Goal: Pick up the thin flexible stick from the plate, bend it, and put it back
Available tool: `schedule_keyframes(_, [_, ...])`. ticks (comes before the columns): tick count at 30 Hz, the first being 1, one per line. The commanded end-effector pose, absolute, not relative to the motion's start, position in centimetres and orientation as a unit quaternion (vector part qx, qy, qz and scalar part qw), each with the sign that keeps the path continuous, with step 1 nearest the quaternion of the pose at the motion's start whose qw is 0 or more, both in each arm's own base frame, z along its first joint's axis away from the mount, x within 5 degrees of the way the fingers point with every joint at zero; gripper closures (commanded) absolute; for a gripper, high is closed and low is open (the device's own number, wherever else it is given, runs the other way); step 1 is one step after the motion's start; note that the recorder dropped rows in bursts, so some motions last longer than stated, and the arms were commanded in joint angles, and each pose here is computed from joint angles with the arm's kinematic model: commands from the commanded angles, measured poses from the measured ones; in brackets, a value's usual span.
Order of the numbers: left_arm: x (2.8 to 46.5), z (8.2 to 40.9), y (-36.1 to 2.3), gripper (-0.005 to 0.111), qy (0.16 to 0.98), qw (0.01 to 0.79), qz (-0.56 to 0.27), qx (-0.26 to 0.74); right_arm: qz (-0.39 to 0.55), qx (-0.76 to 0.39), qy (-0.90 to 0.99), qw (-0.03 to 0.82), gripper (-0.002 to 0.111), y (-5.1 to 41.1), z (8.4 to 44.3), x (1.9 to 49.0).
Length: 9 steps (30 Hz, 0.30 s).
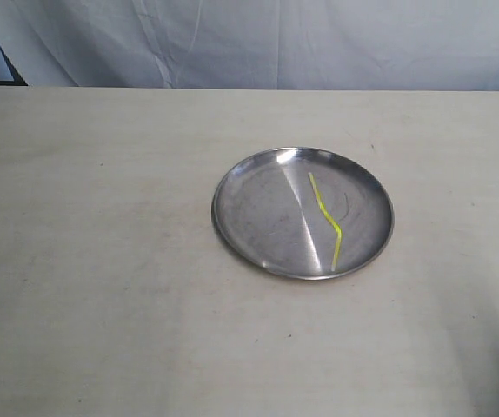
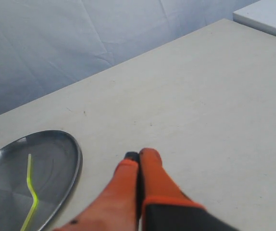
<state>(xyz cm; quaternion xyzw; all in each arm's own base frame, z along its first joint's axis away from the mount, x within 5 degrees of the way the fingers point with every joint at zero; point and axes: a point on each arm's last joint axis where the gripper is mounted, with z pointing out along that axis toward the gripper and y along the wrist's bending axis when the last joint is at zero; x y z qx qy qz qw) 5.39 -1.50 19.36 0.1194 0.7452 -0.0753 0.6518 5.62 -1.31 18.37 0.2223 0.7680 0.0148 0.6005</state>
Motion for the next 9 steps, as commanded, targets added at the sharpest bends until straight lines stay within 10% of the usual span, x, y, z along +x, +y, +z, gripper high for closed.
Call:
schedule_keyframes(1, [5.38,19.43,-1.47,0.107,0.740,0.659,-0.076,0.115,0.011,0.222,0.767,0.602,0.109,-1.35,18.21,5.61])
schedule_keyframes(9, [5.39,19.50,-1.48,0.107,0.737,0.661,-0.077,0.114,0.011,0.222,0.767,0.602,0.109,-1.35,18.21,5.61])
